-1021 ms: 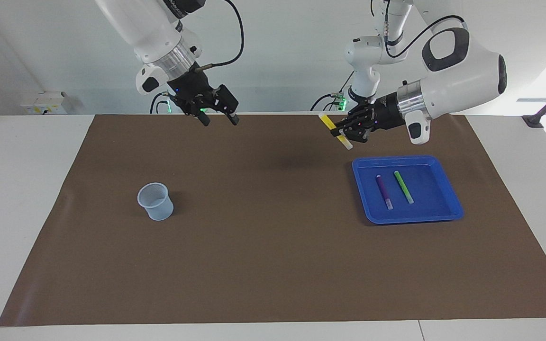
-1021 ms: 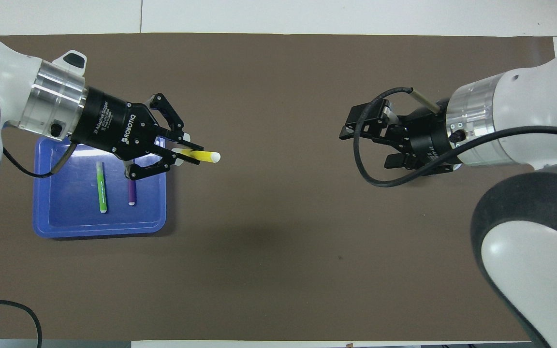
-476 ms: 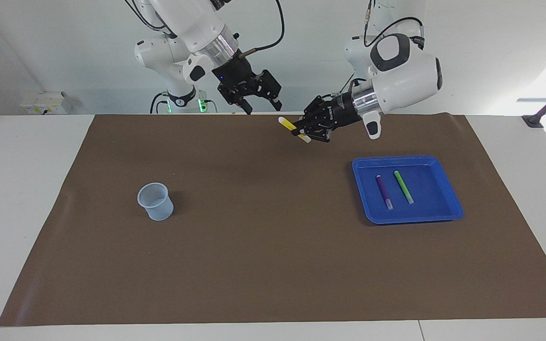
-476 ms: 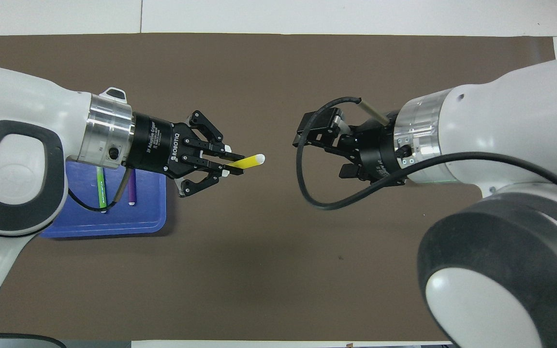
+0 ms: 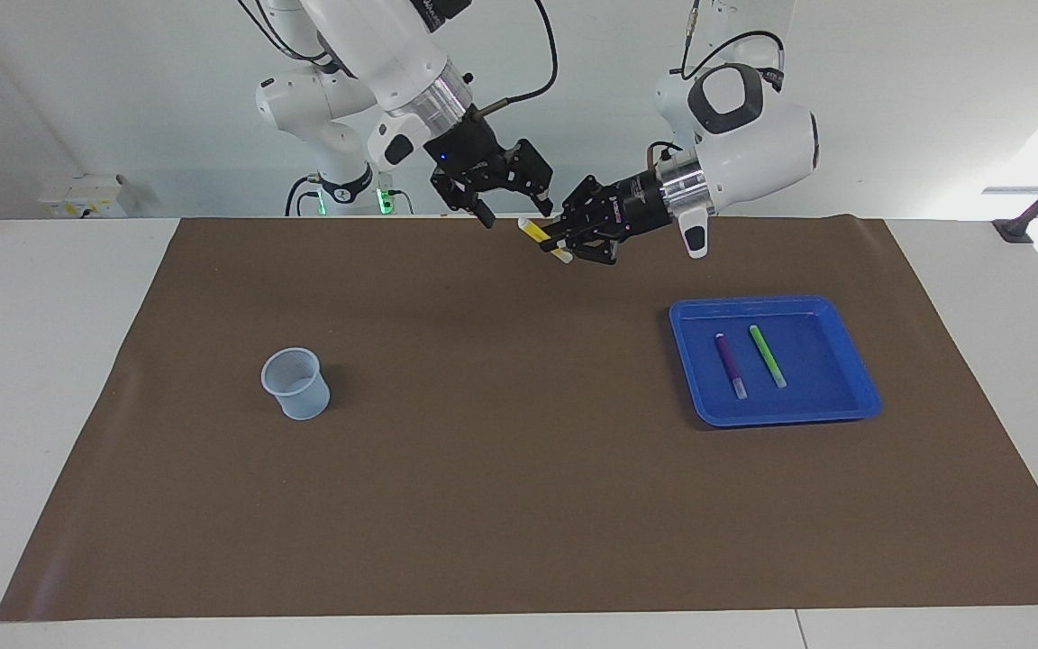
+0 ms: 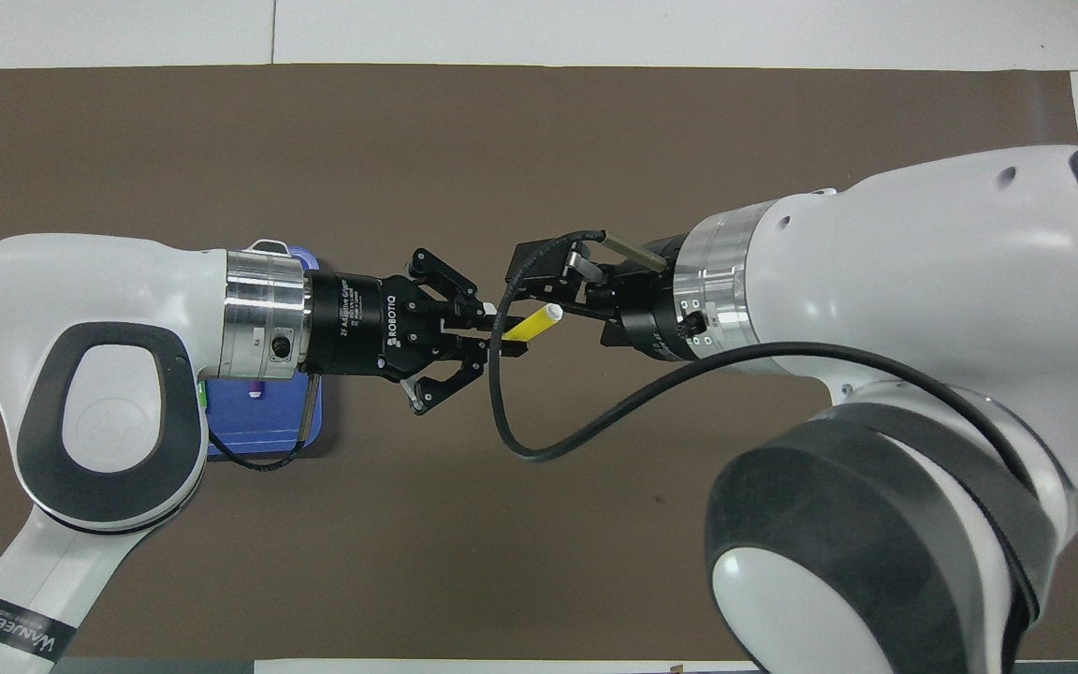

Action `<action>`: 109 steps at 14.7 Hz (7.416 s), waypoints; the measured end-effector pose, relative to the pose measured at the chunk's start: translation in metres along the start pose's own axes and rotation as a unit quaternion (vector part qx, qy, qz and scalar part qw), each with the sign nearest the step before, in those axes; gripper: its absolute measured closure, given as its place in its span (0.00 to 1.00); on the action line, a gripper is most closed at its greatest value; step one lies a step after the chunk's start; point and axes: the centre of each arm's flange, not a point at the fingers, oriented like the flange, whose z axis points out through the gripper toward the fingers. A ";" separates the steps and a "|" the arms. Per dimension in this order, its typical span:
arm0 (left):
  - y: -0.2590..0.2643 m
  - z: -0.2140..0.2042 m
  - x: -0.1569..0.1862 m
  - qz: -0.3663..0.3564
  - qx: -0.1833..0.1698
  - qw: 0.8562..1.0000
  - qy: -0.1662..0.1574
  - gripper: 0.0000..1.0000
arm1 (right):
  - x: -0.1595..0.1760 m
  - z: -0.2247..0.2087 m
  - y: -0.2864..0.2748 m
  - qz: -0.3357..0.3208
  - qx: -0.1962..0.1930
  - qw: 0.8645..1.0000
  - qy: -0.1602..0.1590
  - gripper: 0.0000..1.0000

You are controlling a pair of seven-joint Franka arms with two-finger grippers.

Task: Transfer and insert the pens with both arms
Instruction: 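Grasp the yellow pen with the right gripper and open the left gripper, then carry the yellow pen into the white cup with the right gripper, then grasp the green pen with the left gripper while the right gripper releases, then lift the green pen with the left gripper toward the right gripper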

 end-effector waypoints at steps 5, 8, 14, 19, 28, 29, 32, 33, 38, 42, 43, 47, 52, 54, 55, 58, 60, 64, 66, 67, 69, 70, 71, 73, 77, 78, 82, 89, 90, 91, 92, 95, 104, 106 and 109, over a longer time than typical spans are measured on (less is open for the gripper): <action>-0.002 0.000 -0.002 0.003 0.000 1.000 -0.007 0.83 | 0.002 0.009 0.005 0.004 0.000 1.000 0.004 0.02; -0.006 0.006 -0.003 0.020 0.005 1.000 -0.006 0.83 | 0.001 0.009 0.004 0.002 0.000 1.000 0.003 0.06; -0.008 0.008 0.001 0.029 0.008 1.000 -0.006 0.83 | -0.014 0.017 -0.005 -0.012 -0.006 1.000 -0.006 0.49; -0.007 0.006 0.001 0.032 0.004 0.999 -0.006 0.83 | -0.013 0.018 -0.001 -0.018 -0.023 1.000 -0.005 0.82; -0.006 0.004 -0.001 0.033 -0.010 0.999 -0.011 0.37 | -0.001 0.014 0.014 -0.032 -0.068 0.997 0.021 0.82; -0.006 0.003 -0.002 0.033 -0.011 0.999 -0.012 0.26 | 0.005 0.012 0.023 -0.040 -0.085 0.995 0.022 0.82; -0.006 0.003 -0.003 0.034 -0.013 0.999 -0.012 0.00 | 0.031 0.007 0.066 -0.101 -0.138 0.985 0.017 0.82; -0.006 0.002 -0.003 0.034 -0.013 0.999 -0.012 0.00 | 0.040 0.004 0.081 -0.121 -0.156 0.980 0.019 0.82; 0.000 -0.006 0.003 0.034 -0.024 0.999 -0.004 0.00 | 0.094 -0.031 0.169 -0.223 -0.225 0.948 0.021 0.82; 0.012 -0.027 0.024 0.101 -0.040 0.985 0.136 0.00 | 0.127 -0.056 0.245 -0.296 -0.232 0.926 0.026 0.82; 0.015 -0.031 0.029 0.122 -0.042 0.976 0.177 0.00 | 0.130 -0.054 0.259 -0.310 -0.234 0.921 0.030 0.82; 0.030 -0.068 0.058 0.214 -0.016 0.943 0.255 0.00 | 0.138 -0.039 0.293 -0.328 -0.239 0.913 0.036 0.82; 0.057 -0.138 0.114 0.353 0.034 0.879 0.320 0.00 | 0.148 -0.015 0.308 -0.329 -0.241 0.912 0.035 0.82; 0.067 -0.154 0.141 0.427 0.083 0.831 0.347 0.00 | 0.148 0.000 0.318 -0.328 -0.242 0.913 0.036 0.82; 0.073 -0.160 0.153 0.463 0.110 0.804 0.356 0.00 | 0.147 0.007 0.325 -0.326 -0.242 0.913 0.036 0.82; 0.089 -0.171 0.188 0.562 0.200 0.709 0.376 0.00 | 0.144 0.020 0.343 -0.329 -0.245 0.911 0.034 0.82; 0.101 -0.168 0.208 0.609 0.246 0.651 0.380 0.00 | 0.142 0.025 0.350 -0.331 -0.246 0.911 0.031 0.82; 0.123 -0.154 0.252 0.664 0.304 0.564 0.386 0.00 | 0.137 0.034 0.355 -0.333 -0.246 0.910 0.029 0.82; 0.128 -0.149 0.275 0.672 0.325 0.539 0.391 0.00 | 0.136 0.037 0.356 -0.334 -0.246 0.909 0.027 0.82; 0.130 -0.145 0.284 0.674 0.333 0.530 0.393 0.01 | 0.136 0.037 0.355 -0.335 -0.246 0.909 0.027 0.78; 0.133 -0.140 0.295 0.677 0.339 0.523 0.392 0.01 | 0.135 0.037 0.355 -0.335 -0.246 0.909 0.027 0.56; 0.133 -0.138 0.298 0.677 0.343 0.522 0.389 0.04 | 0.135 0.037 0.354 -0.335 -0.246 0.909 0.027 0.46; 0.132 -0.137 0.300 0.677 0.345 0.522 0.388 0.05 | 0.135 0.037 0.354 -0.336 -0.246 0.909 0.028 0.33; 0.130 -0.134 0.304 0.676 0.348 0.523 0.385 0.08 | 0.136 0.034 0.351 -0.337 -0.246 0.908 0.032 0.13; 0.126 -0.138 0.314 0.668 0.355 0.533 0.379 0.10 | 0.142 0.015 0.328 -0.343 -0.243 0.906 0.048 0.00; 0.125 -0.138 0.315 0.663 0.356 0.539 0.378 0.10 | 0.143 0.008 0.319 -0.334 -0.242 0.910 0.046 0.00; 0.122 -0.133 0.312 0.642 0.349 0.564 0.385 0.14 | 0.142 -0.029 0.279 -0.280 -0.240 0.928 0.048 0.00; 0.121 -0.133 0.311 0.638 0.348 0.567 0.387 0.55 | 0.131 -0.092 0.215 -0.202 -0.270 0.940 0.042 0.00; 0.121 -0.134 0.310 0.638 0.347 0.567 0.388 0.66 | 0.130 -0.097 0.212 -0.199 -0.271 0.941 0.040 0.00; 0.121 -0.134 0.310 0.638 0.347 0.567 0.388 0.82 | 0.130 -0.102 0.209 -0.196 -0.271 0.941 0.038 0.00; 0.121 -0.135 0.310 0.638 0.347 0.568 0.388 0.83 | 0.129 -0.106 0.207 -0.194 -0.272 0.942 0.034 0.00; 0.121 -0.136 0.311 0.637 0.346 0.569 0.389 0.83 | 0.124 -0.121 0.201 -0.177 -0.276 0.945 0.024 0.00; 0.131 -0.173 0.245 0.606 0.313 0.644 0.347 0.83 | 0.115 -0.138 0.202 -0.154 -0.279 0.948 0.015 0.00; 0.129 -0.178 0.223 0.568 0.286 0.691 0.345 0.83 | 0.116 -0.139 0.203 -0.152 -0.279 0.948 0.015 0.00; 0.124 -0.170 0.190 0.477 0.224 0.786 0.323 0.83 | 0.116 -0.139 0.205 -0.151 -0.279 0.948 0.016 0.00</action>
